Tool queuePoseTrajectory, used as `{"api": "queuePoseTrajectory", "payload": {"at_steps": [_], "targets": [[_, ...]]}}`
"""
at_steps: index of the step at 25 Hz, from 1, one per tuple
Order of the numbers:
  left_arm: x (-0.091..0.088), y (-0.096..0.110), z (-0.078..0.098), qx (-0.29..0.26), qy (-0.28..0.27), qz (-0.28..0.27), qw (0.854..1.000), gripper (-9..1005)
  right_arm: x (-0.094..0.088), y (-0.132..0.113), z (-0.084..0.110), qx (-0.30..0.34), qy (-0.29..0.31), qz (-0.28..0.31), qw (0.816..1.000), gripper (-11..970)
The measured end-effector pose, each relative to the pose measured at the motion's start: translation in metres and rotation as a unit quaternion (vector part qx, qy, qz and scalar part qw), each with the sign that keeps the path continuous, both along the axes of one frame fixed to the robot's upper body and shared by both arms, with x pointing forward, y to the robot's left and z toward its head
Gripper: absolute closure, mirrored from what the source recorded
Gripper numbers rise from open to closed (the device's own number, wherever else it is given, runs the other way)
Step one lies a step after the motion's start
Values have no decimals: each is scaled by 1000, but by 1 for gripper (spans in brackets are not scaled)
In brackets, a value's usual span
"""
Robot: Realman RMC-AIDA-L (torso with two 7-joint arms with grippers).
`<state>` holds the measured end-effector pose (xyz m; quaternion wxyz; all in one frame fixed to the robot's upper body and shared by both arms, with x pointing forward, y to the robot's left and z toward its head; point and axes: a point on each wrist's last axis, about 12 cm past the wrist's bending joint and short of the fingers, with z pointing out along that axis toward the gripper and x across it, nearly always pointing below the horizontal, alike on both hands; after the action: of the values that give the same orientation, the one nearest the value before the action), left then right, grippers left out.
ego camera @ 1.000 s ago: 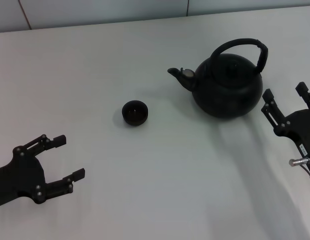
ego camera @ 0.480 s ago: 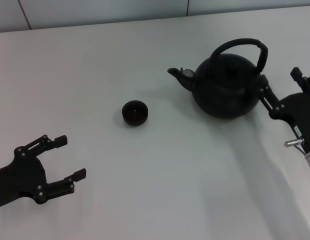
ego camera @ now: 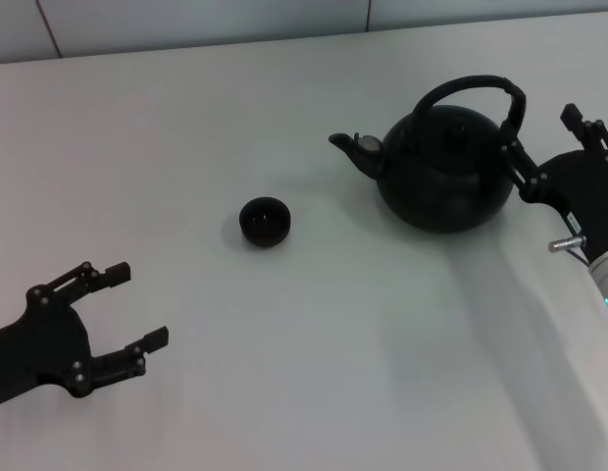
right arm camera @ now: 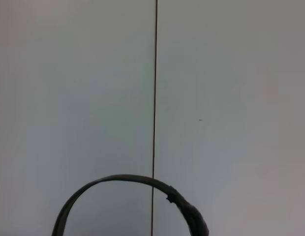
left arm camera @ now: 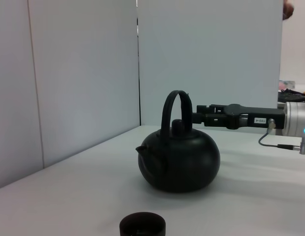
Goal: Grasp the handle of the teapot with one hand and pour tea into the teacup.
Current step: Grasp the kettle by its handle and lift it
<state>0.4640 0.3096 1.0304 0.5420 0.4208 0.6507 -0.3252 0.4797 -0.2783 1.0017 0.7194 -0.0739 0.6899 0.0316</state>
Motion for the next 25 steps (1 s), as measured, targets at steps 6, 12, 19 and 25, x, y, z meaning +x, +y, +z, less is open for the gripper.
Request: {"api": "queuePoseTrajectory", "payload": {"at_steps": [6,12,19,25], "targets": [[1,0,0,-2,-1,1,1000,140,13,1,4,-6,0,0,1000,187],[2,-1,1,-6,-4,3,1000,140,18,-1,5,-6,-1,-6,1000,188],[3,-2,2,-8,-4,2,1000,140,20,-2,6,-9,0,-8,1000,188],[4,-1,3,-12,-2,8,1000,140,20,-2,6,-10,0,-7,1000,189]]}}
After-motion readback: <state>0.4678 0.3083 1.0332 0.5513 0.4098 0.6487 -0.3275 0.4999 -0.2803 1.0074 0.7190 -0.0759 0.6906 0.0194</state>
